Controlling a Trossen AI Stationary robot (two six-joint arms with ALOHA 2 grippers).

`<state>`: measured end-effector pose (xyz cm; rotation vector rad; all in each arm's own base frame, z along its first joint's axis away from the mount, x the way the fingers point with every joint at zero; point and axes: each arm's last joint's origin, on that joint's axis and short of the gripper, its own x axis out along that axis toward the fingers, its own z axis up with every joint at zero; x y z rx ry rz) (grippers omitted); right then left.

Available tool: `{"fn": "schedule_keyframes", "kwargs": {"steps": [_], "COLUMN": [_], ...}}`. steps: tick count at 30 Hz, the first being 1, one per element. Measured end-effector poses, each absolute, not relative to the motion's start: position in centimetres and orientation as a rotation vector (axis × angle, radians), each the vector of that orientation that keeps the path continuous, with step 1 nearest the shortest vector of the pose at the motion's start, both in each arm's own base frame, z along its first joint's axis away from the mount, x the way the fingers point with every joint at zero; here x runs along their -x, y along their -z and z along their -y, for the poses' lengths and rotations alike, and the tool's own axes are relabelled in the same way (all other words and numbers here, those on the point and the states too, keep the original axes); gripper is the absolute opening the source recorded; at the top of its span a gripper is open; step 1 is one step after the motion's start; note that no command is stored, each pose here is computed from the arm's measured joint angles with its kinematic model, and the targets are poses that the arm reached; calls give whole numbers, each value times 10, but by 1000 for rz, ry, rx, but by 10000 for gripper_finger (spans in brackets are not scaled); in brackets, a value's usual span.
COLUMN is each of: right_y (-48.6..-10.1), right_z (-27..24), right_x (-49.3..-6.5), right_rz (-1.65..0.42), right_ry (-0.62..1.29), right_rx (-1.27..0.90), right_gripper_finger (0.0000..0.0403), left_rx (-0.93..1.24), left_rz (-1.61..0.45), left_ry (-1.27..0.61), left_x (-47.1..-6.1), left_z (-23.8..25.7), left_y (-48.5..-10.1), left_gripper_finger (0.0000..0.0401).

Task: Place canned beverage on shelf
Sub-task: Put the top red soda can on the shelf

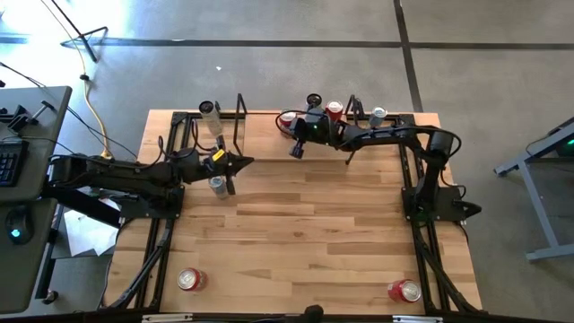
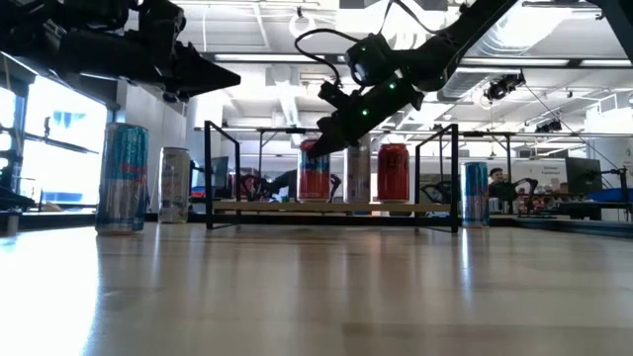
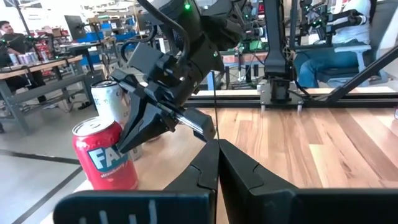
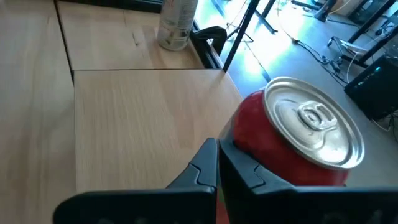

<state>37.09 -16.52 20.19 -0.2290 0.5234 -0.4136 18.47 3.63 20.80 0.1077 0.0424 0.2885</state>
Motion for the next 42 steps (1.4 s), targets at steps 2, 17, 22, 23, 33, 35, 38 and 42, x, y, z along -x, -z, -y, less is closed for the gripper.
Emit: {"fn": "schedule_keyframes", "kwargs": {"steps": [2,17,22,23,33,35,38,42], "right_y": [-202,-244,-241,-240,-220,-221,-222,-224], "right_z": [165,139,145,147,169,172,178,183], "right_x": [-371,-395,-406,-408,-414,-414,-413,-412], "right_rz": [-523,-712,-838,-850,-917,-903,-890,-865], "right_ry": [413,355,338,350,467,477,492,480], "right_rx": [229,287,284,291,342,338,336,322], "right_gripper_finger": [0,0,0,0,0,0,0,0], "left_rx": [-108,-107,-107,-107,-107,-107,-107,-107], "left_rz": [-41,-43,-43,-44,-50,-50,-50,-50], "left_ry": [-289,-289,-289,-289,-289,-289,-289,-289], "left_x": [-185,-185,-185,-185,-185,-185,-185,-185], "left_z": [-36,-36,-36,-36,-36,-36,-36,-36], "left_y": [-208,-208,-208,-208,-207,-207,-207,-207], "left_gripper_finger": [0,0,0,0,0,0,0,0]}}
